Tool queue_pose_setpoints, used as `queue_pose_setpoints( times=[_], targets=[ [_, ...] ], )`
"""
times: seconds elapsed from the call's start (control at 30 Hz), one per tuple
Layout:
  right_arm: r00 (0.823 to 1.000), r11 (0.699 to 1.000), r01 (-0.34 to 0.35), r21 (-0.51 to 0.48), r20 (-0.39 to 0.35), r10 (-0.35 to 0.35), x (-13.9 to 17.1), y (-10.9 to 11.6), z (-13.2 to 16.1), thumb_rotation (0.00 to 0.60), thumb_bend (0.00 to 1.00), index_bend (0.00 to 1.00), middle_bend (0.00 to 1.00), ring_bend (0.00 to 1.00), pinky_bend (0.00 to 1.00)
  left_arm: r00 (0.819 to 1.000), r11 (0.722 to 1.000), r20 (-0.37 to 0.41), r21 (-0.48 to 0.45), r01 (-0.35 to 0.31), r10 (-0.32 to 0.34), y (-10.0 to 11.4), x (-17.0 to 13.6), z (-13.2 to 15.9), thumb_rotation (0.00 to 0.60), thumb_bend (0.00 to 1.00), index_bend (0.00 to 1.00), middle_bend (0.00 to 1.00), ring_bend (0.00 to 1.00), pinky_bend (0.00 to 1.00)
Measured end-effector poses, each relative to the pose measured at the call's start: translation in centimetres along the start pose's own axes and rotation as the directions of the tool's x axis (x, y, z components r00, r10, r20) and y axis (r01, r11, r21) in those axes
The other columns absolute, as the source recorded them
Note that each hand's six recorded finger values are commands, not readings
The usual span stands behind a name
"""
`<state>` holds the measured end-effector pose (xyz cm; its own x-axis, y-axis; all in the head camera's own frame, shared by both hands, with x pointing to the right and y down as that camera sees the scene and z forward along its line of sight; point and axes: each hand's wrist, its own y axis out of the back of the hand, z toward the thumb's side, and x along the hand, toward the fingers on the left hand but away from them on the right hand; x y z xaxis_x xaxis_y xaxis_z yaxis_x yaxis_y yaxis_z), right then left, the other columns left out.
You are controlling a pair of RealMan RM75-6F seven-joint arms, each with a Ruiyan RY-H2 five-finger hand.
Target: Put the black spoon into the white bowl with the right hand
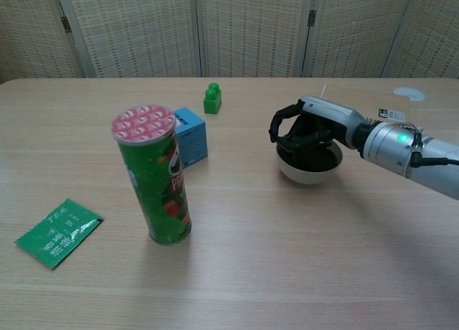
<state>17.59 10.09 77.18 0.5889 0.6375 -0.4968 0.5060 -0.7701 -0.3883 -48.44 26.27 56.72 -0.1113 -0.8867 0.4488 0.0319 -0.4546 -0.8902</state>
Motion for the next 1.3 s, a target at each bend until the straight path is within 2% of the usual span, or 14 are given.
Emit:
queue_pose_setpoints(
  times=[0.17,0.37,0.7,1.0,1.3],
  targets=[
    [1.000,1.000,-0.014,0.001,-0.013,0.014,1.8,0.0,-0.4,0.600,0.48,0.74,1.00,1.00,1.00,1.000,1.000,0.010,-0.001,0.001,-0.001,-0.1,0.1,0.3,0.600,0.20,0.23,0.21,0.15,0.16],
    [1.000,1.000,-0.008,0.030,0.019,0.008,3.3,1.2,-1.8,0.600,0.49,0.74,1.00,1.00,1.00,1.000,1.000,0.013,-0.001,0.003,-0.003,-0.1,0.1,0.4,0.600,0.20,0.23,0.21,0.15,0.16],
    [0.998,0.996,0.029,0.079,0.060,-0.033,1.7,2.8,-2.5,0.600,0.49,0.75,1.00,1.00,1.00,1.000,1.000,0.009,0.005,0.006,-0.006,-0.2,0.2,0.4,0.600,0.20,0.23,0.21,0.15,0.16],
    [0.999,0.999,0.018,0.050,0.028,-0.020,-1.1,1.2,-0.7,0.600,0.49,0.75,1.00,1.00,1.00,1.000,1.000,0.002,0.010,0.002,-0.002,0.1,0.3,0.3,0.600,0.20,0.23,0.21,0.15,0.16],
    [1.000,0.999,-0.023,0.034,-0.008,0.023,0.6,-0.3,-0.6,0.600,0.49,0.75,1.00,1.00,1.00,1.000,1.000,-0.003,0.005,-0.001,0.001,0.1,0.2,0.1,0.600,0.20,0.23,0.21,0.15,0.16]
  ],
)
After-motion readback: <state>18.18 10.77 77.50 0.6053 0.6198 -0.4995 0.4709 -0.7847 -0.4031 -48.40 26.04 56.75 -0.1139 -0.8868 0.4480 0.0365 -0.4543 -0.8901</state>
